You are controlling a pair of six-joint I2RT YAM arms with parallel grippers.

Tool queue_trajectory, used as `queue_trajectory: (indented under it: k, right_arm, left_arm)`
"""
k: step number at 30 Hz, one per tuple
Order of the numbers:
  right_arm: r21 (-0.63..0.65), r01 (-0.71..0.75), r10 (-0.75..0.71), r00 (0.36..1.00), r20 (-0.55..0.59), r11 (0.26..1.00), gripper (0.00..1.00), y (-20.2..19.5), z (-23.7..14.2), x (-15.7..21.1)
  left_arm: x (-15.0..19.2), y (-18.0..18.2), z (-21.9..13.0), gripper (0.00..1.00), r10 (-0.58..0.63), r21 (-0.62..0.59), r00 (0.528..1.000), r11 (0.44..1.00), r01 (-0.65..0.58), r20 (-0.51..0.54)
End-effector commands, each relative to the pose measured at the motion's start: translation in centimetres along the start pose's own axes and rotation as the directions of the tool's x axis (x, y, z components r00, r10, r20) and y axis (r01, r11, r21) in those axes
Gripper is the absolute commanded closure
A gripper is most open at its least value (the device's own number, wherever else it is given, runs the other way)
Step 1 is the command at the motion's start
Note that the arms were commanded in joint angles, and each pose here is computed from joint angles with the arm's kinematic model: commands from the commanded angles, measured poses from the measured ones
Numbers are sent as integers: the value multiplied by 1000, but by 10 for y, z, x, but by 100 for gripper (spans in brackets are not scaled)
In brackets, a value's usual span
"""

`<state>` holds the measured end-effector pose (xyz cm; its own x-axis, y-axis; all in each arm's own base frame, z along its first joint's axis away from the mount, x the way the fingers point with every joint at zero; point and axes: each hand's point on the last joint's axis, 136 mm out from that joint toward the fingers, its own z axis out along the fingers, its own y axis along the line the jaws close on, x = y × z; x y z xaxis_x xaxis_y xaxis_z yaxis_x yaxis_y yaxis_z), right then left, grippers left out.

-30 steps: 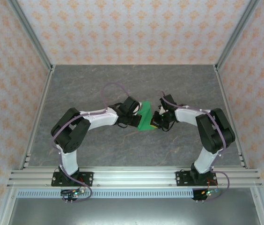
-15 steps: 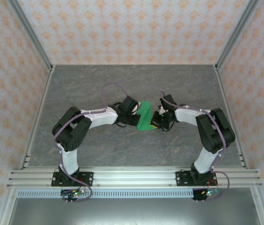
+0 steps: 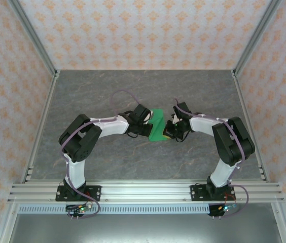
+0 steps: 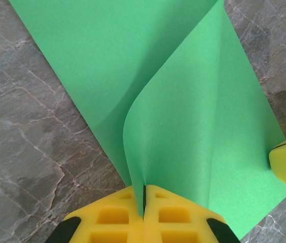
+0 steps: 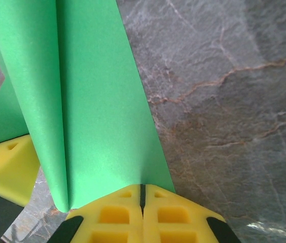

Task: Fold a paper plane with a square sheet of paper (fold left side to right side)
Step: Fold the triangle a second time at the center of the table.

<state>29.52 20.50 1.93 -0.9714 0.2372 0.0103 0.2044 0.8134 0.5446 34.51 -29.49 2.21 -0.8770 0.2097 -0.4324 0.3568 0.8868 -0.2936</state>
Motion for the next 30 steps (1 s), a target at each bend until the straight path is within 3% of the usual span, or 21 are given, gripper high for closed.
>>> queue_trajectory:
  k: [1,30]
  right_arm:
    - [111,-30,36,998,-53,993,95,-27,7,15]
    - [126,-29,37,997,-63,992,95,-28,7,15]
  left_arm:
    - [-13,-3,0,96,22,11,999,1000,-23,30]
    - [-30,-11,-25,96,64,28,992,997,-68,111]
